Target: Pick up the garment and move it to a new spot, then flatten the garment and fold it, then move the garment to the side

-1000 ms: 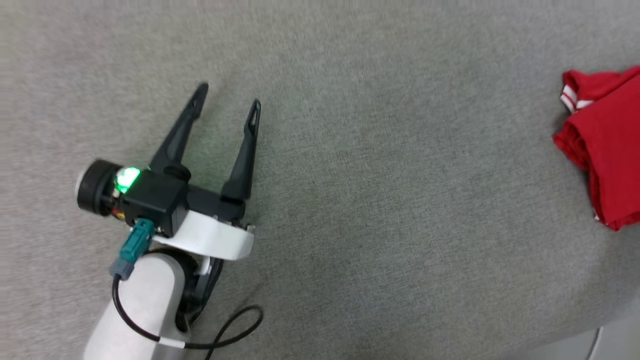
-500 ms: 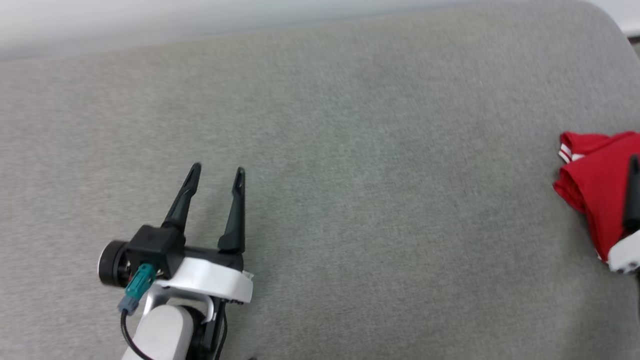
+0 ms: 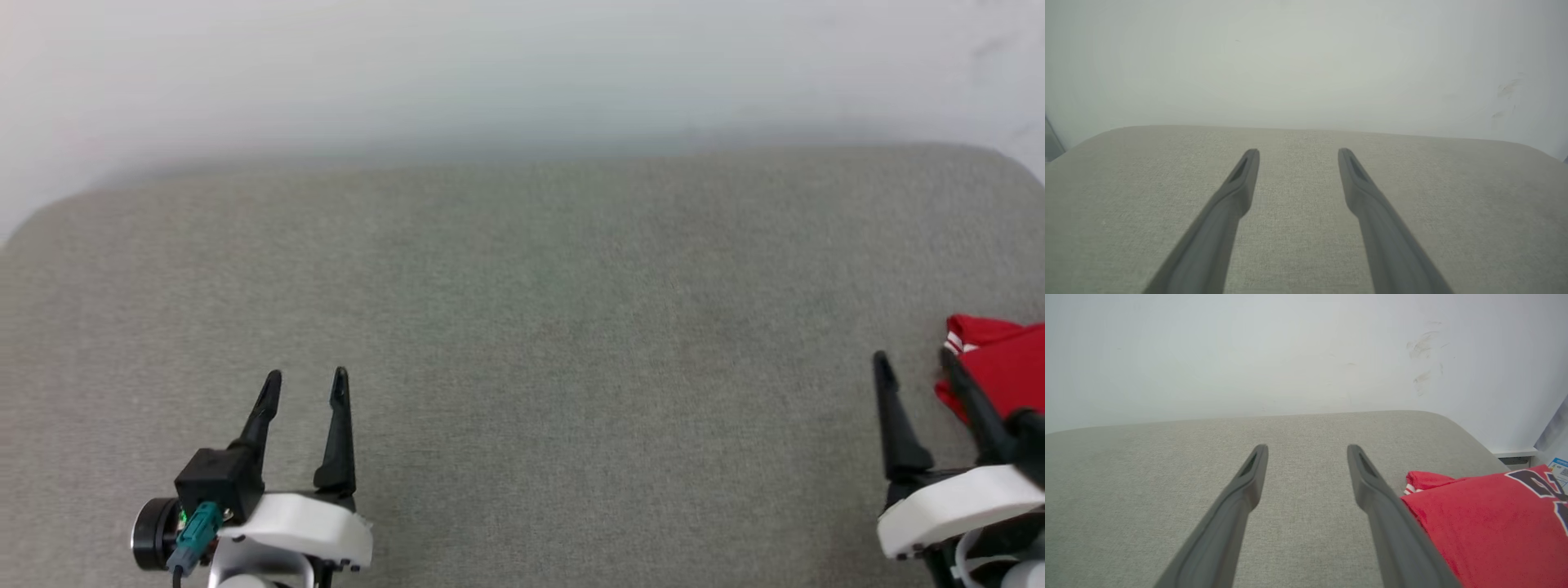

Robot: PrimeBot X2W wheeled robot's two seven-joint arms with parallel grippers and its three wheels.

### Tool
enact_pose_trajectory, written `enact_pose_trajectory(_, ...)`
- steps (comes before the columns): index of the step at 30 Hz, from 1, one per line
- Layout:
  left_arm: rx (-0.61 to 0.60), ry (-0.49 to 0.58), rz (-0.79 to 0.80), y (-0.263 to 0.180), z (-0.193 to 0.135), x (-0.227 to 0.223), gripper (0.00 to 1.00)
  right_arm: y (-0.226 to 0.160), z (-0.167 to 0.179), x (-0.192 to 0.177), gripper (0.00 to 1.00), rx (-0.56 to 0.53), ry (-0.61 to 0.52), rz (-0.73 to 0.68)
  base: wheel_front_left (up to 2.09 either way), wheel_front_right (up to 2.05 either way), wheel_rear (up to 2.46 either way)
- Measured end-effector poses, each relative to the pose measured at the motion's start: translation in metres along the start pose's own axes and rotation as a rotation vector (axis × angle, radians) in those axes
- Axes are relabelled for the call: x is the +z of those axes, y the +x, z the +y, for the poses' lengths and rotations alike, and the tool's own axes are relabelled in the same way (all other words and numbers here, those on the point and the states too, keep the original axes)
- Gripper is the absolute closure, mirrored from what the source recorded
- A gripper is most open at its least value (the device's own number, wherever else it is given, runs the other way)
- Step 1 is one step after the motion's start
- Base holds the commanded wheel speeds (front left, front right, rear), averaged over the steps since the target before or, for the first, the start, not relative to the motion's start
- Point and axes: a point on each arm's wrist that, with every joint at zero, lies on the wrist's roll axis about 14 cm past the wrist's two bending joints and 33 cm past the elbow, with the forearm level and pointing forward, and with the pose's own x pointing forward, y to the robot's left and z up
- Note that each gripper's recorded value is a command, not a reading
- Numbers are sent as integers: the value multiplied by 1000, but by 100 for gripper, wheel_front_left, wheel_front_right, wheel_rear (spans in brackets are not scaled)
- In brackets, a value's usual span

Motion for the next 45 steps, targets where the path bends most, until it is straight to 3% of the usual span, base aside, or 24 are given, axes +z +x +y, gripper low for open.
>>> enact_pose_trajectory(9, 53, 41, -20, -32, 22, 11, 0, -25, 42, 29, 0, 108, 2, -70, 0, 0, 0)
enact_pose_trajectory(32, 24, 43, -21, -35, 13, 8, 0, -35, 50, 29, 0, 127, 5, -55, 0, 0, 0)
enact_pose_trajectory(33, 23, 43, -20, -35, 13, 8, 100, -34, 50, 29, 100, 128, 4, -55, 0, 0, 0)
enact_pose_trajectory(38, 39, 27, 53, -45, 16, -14, 100, -38, 48, 8, 100, 120, 20, 8, 0, 0, 0)
enact_pose_trajectory(45, 83, -104, 92, -46, 23, -21, 100, -37, 47, 0, 100, 115, 157, 33, 0, 0, 0)
